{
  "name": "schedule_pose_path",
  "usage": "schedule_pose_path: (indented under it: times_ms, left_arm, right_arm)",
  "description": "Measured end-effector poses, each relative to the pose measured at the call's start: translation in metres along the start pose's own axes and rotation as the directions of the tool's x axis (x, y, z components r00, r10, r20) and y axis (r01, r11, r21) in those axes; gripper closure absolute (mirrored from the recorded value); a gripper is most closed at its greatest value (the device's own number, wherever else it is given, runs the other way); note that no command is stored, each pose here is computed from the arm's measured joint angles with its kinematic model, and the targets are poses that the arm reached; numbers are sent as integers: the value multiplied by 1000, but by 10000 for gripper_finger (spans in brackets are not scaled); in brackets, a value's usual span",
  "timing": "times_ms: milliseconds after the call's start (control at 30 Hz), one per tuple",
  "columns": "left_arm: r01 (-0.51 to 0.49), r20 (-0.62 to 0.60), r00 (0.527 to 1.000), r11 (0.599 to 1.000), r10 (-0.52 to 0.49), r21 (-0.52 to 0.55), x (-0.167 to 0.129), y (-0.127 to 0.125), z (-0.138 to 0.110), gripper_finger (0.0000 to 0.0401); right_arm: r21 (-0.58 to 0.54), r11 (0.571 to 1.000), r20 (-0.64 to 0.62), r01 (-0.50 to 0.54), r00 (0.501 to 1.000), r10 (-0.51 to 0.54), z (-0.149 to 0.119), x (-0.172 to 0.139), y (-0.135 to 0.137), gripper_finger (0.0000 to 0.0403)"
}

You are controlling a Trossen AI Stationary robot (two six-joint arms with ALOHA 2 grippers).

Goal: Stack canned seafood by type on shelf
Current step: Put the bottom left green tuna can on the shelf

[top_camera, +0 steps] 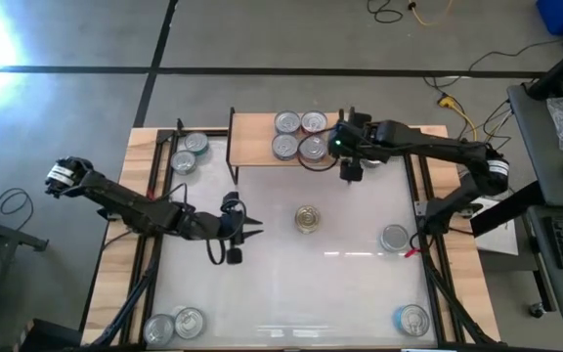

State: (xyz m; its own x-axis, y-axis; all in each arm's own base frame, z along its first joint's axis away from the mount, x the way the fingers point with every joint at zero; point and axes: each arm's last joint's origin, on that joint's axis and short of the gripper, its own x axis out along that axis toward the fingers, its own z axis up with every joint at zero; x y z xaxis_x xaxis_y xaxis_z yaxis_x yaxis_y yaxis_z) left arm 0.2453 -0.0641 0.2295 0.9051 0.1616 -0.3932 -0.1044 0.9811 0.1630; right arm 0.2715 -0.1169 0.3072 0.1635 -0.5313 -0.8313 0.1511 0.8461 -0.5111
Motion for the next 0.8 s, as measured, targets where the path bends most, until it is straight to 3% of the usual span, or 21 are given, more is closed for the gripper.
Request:
schedule_pose_path:
  times_ms: [400,600,800]
  left_arm:
    - [-53,-27,998,998,54,35,4,15,-2,326]
    - [-62,-15,998,997,62,36,4,21,1,326]
    - [-33,127,991,999,34,-6,21,59,24,326]
  right_arm:
    - [22,994,-18,-106,994,107,10,16,-8,37]
    - [13,991,-8,-131,991,131,10,16,-8,15]
    - [23,991,-11,-132,991,132,9,17,-10,6]
